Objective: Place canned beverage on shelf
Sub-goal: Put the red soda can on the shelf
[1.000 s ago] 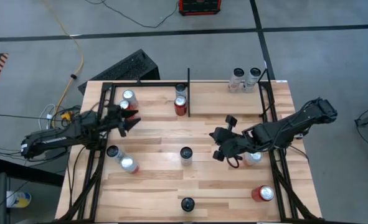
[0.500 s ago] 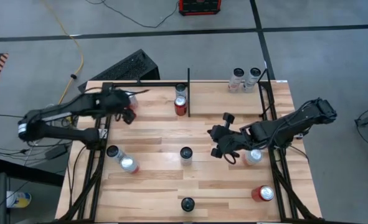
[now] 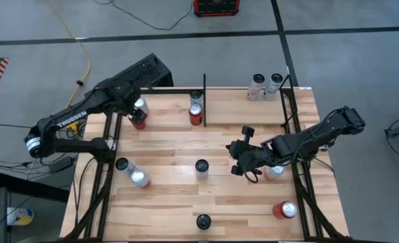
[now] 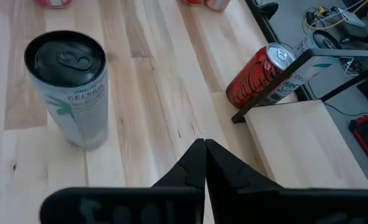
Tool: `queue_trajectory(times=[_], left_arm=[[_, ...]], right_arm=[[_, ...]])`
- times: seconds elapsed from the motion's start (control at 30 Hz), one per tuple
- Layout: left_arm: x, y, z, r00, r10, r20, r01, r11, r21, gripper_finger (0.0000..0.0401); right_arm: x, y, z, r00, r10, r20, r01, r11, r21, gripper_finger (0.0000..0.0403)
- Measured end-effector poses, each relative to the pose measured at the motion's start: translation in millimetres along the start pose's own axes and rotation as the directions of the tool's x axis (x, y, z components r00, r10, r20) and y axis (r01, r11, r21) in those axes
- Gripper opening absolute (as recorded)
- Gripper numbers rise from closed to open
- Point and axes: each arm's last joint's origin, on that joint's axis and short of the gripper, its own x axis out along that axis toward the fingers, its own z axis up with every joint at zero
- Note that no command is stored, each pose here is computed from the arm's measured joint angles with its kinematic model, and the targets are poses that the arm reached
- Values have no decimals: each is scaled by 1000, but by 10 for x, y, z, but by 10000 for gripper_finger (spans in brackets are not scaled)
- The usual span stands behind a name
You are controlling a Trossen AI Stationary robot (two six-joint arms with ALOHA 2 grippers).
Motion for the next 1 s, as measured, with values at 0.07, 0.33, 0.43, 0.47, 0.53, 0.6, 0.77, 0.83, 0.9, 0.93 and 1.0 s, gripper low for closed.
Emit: queue_trajectory(times=[0.07, 0.33, 0.43, 0.47, 0.53, 0.6, 0.77, 0.83, 0.9, 0.93, 1.0], left_arm=[[9, 38, 15, 999, -44, -2, 44, 999, -13, 300], [127, 139, 9, 998, -55, -28, 54, 998, -19, 300], [302, 163, -64, 996, -71, -47, 70, 997, -23, 300], [353, 174, -88, 996, -78, -53, 77, 997, -24, 300], [434, 203, -123, 995, -80, -56, 78, 996, -35, 300], [482, 218, -142, 994, -97, -51, 95, 995, -41, 300], [535, 221, -176, 990, -129, -54, 128, 991, -33, 300], [542, 219, -181, 990, -129, -54, 127, 991, -33, 300], [556, 217, -192, 990, -129, -56, 128, 991, -32, 300], [568, 215, -200, 990, -129, -57, 127, 991, -32, 300], [602, 209, -228, 990, -129, -65, 128, 992, -23, 300]], right_arm=[[17, 2, -28, 1000, -3, -8, 3, 1000, -6, 31], [50, 12, -71, 1000, -5, -10, 5, 1000, -2, 28], [49, 15, -69, 1000, -3, -8, 3, 1000, -4, 30], [48, 15, -69, 1000, -3, -8, 3, 1000, -4, 31], [48, 15, -69, 1000, -3, -8, 3, 1000, -6, 29], [48, 15, -70, 1000, -2, -9, 2, 1000, -7, 28], [52, 12, -67, 1000, -2, -8, 2, 1000, -23, 27], [52, 11, -66, 1000, -3, -7, 3, 1000, -30, 29], [63, -4, -63, 1000, -8, -9, 8, 1000, -26, 30], [66, -7, -62, 1000, -9, -10, 9, 1000, -25, 30], [72, -16, -61, 1000, -12, -11, 12, 1000, -23, 30]])
